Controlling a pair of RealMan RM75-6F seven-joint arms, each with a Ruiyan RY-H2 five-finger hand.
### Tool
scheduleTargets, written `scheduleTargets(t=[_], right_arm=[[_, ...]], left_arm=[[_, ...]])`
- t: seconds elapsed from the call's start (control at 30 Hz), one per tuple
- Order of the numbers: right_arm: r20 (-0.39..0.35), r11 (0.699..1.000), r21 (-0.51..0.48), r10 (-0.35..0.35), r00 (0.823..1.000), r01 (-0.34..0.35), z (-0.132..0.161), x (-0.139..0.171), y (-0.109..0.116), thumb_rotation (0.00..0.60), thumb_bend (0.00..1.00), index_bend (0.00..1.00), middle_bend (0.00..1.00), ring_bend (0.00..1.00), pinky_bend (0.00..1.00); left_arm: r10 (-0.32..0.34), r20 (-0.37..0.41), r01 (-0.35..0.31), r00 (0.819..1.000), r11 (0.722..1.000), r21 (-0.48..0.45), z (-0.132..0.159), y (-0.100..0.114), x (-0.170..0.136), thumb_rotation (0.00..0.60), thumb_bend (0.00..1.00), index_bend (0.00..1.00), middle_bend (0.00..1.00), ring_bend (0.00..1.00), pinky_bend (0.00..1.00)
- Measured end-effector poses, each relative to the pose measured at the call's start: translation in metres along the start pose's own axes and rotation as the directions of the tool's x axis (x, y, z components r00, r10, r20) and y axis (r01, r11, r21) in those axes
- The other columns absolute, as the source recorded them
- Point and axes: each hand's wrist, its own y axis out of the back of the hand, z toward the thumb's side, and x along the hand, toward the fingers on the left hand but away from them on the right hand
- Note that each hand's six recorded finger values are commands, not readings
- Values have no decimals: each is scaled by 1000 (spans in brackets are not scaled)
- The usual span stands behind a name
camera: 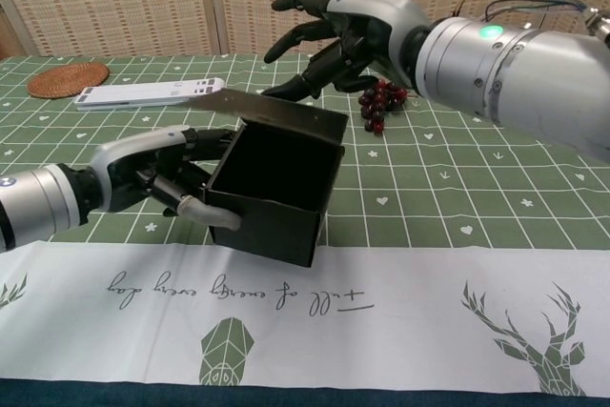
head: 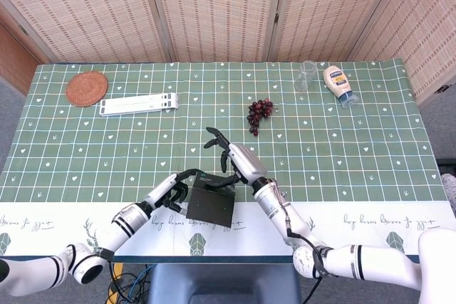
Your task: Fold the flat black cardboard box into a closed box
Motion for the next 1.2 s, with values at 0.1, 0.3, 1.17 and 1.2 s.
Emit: scheduleTargets(t=[0.1, 0.3, 1.17, 1.2], right_arm=[[28, 996, 81, 33, 999, -35, -2, -2, 2, 600, 0, 0, 295, 684, 1000], [76, 964, 242, 95, 993, -110, -2, -8, -1, 600, 0, 18, 300, 691, 1000], [134, 838, 502, 170, 976, -214, -4, -10, -19, 600, 0, 49, 311, 697, 1000], [130, 833, 514, 162, 978, -207, -4, -10, -19, 600, 0, 53, 311, 697, 1000]], left_arm=[[36, -21, -36, 999, 999, -8, -3, 0, 3, 600, 73, 307, 377, 713, 854], [96, -54, -97, 994, 995, -2, -9, -4, 9, 600, 73, 306, 377, 714, 861], [258, -195, -252, 946, 966, 59, -30, -14, 16, 600, 72, 1, 80, 639, 872], [246, -200, -238, 948, 969, 64, -30, -14, 15, 600, 71, 0, 50, 625, 872]])
